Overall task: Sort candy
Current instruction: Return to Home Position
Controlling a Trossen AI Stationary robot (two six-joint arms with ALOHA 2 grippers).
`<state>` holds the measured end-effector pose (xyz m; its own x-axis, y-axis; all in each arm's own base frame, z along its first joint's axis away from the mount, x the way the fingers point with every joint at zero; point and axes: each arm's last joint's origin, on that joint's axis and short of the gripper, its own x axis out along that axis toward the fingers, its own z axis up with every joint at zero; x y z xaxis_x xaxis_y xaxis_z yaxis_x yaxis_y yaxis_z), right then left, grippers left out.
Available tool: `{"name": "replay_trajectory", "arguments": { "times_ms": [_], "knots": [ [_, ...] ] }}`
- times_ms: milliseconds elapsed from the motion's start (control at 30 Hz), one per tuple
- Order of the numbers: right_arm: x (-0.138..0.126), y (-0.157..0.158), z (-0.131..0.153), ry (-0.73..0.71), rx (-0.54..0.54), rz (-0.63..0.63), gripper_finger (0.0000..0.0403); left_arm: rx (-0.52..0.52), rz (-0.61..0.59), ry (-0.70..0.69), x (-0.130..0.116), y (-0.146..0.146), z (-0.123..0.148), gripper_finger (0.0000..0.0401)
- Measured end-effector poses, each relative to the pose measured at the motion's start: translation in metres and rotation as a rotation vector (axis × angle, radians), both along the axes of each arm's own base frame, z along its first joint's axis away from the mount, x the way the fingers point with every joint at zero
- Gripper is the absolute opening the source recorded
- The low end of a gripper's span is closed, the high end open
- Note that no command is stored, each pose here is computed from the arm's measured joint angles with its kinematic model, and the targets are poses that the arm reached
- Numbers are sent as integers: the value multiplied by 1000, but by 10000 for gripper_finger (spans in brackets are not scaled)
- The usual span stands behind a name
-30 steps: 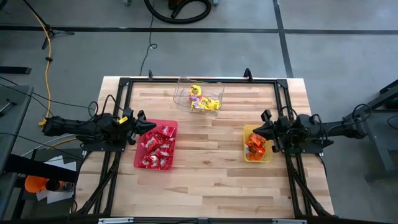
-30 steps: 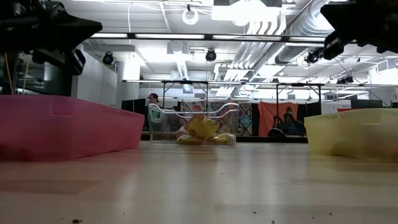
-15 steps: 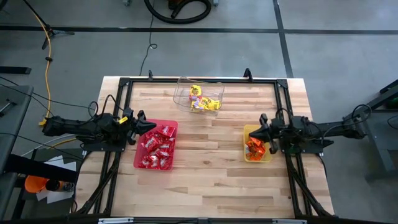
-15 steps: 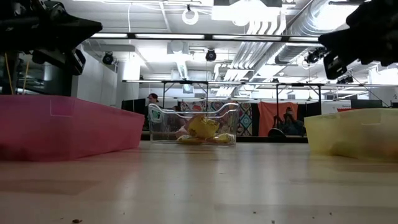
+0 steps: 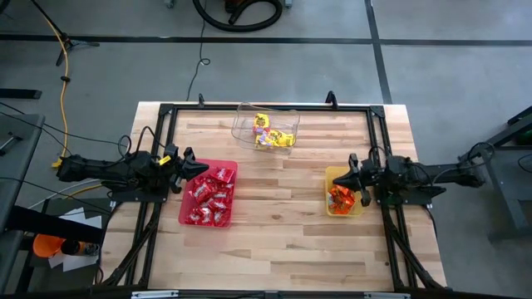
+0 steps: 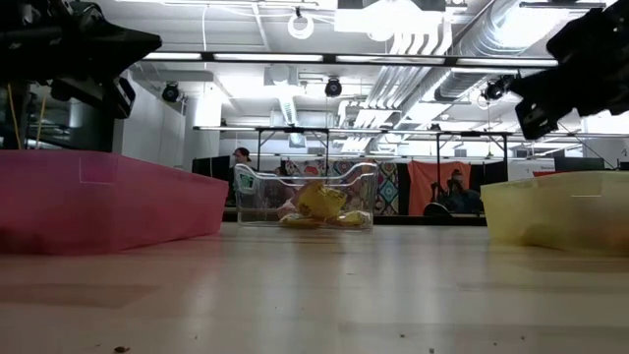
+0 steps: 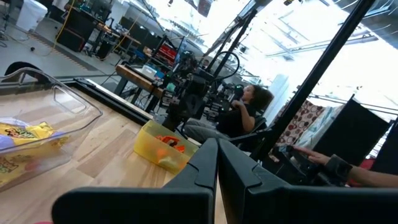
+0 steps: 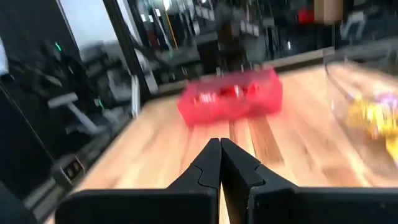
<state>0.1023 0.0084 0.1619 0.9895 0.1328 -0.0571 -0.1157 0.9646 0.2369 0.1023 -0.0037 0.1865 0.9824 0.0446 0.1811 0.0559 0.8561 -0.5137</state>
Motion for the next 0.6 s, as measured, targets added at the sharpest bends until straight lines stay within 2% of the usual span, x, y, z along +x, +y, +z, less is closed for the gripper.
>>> {"name": "replay_trajectory", "arguments": {
  "times_ms": [233,600],
  "knots": [
    [-6,-1,13,-146,8,-14,0,0,2,12,0,0,-1,0],
    [-5,-2,9,-101,6,-20,0,1,3,45,1,0,-4,0]
  ]
}}
